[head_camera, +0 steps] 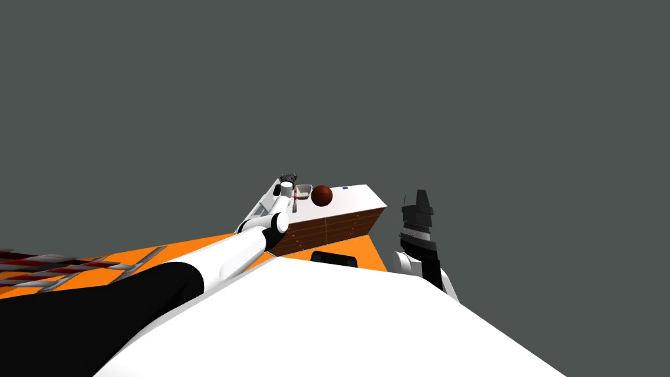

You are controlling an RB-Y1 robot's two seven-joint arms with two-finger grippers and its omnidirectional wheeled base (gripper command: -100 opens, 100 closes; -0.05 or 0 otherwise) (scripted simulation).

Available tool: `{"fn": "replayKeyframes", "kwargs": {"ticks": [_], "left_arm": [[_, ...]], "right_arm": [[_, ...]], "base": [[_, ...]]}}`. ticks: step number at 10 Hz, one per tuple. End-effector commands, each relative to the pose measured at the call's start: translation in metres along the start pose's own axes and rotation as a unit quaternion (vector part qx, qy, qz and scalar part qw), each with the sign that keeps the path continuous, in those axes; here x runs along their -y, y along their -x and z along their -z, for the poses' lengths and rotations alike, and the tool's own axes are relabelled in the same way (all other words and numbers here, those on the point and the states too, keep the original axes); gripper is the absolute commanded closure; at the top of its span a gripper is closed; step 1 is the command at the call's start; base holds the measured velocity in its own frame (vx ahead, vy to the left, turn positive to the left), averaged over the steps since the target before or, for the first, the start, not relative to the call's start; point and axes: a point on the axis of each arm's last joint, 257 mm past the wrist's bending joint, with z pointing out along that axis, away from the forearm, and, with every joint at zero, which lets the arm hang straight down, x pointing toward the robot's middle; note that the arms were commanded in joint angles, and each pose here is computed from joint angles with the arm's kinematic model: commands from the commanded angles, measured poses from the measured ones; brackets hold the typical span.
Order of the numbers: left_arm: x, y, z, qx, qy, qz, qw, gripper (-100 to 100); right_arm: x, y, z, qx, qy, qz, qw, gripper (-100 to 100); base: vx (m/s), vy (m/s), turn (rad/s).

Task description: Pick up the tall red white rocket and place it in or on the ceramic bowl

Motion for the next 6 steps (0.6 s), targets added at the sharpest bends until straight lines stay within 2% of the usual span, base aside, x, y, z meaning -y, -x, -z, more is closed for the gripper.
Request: {"fn": "replayKeyframes", "kwargs": {"ticks": [1,6], "left_arm": [[0.0,0.0,0.0,0.0,0.0,0.0,1.0,0],[0.0,0.0,0.0,0.0,0.0,0.0,1.0,0]], "right_arm": [[0.0,0.0,0.0,0.0,0.0,0.0,1.0,0],[0.0,0.0,0.0,0.0,0.0,0.0,1.0,0]], "base": [[0.0,0.0,0.0],[0.0,0.0,0.0]]}}
